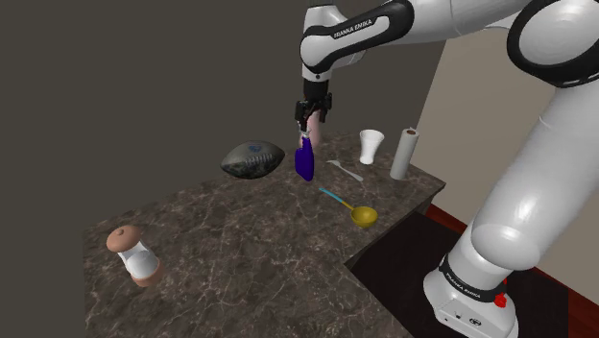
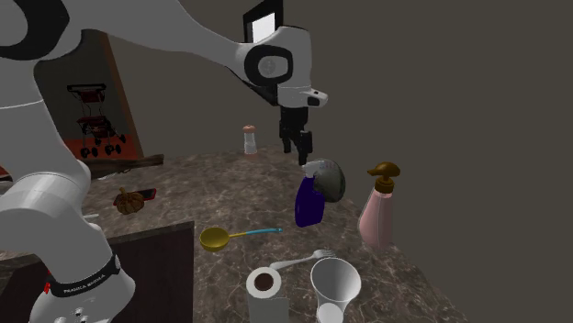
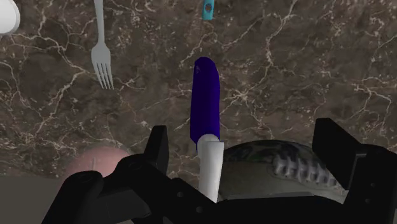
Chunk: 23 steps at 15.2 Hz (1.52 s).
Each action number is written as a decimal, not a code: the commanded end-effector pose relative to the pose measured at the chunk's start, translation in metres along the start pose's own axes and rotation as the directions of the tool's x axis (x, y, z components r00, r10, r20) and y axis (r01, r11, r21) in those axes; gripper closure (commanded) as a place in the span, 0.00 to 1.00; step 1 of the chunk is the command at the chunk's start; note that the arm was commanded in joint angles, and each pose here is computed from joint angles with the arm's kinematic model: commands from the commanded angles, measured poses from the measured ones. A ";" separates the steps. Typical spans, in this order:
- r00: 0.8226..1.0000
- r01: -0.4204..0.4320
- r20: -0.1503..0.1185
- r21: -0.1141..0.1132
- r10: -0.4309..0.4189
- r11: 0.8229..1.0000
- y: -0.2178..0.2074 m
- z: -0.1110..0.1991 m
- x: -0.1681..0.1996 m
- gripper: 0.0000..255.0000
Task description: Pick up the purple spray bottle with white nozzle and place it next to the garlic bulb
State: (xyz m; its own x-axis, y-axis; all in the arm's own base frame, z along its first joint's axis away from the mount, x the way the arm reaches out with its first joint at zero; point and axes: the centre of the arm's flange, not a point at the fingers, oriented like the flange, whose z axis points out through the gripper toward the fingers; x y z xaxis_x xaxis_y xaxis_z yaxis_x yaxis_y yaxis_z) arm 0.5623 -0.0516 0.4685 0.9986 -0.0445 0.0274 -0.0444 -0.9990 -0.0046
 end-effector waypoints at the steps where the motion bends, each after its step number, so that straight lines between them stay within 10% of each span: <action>1: 1.000 -0.020 -0.008 -0.005 0.020 1.000 0.010 0.007 0.025 0.00; 18: 0.999 -0.030 -0.011 -0.008 0.030 1.000 0.015 0.051 0.038 0.00; 19: 0.999 -0.030 -0.011 -0.008 0.030 1.000 0.015 0.051 0.038 1.00; 23: 0.999 -0.030 -0.011 -0.008 0.030 1.000 0.015 0.051 0.038 1.00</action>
State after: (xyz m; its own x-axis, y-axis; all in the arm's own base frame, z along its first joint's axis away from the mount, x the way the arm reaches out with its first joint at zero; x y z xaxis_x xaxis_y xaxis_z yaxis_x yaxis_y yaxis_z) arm 0.6011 -0.0682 0.4192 0.9965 -0.0746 0.0388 -0.0748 -0.9972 0.0029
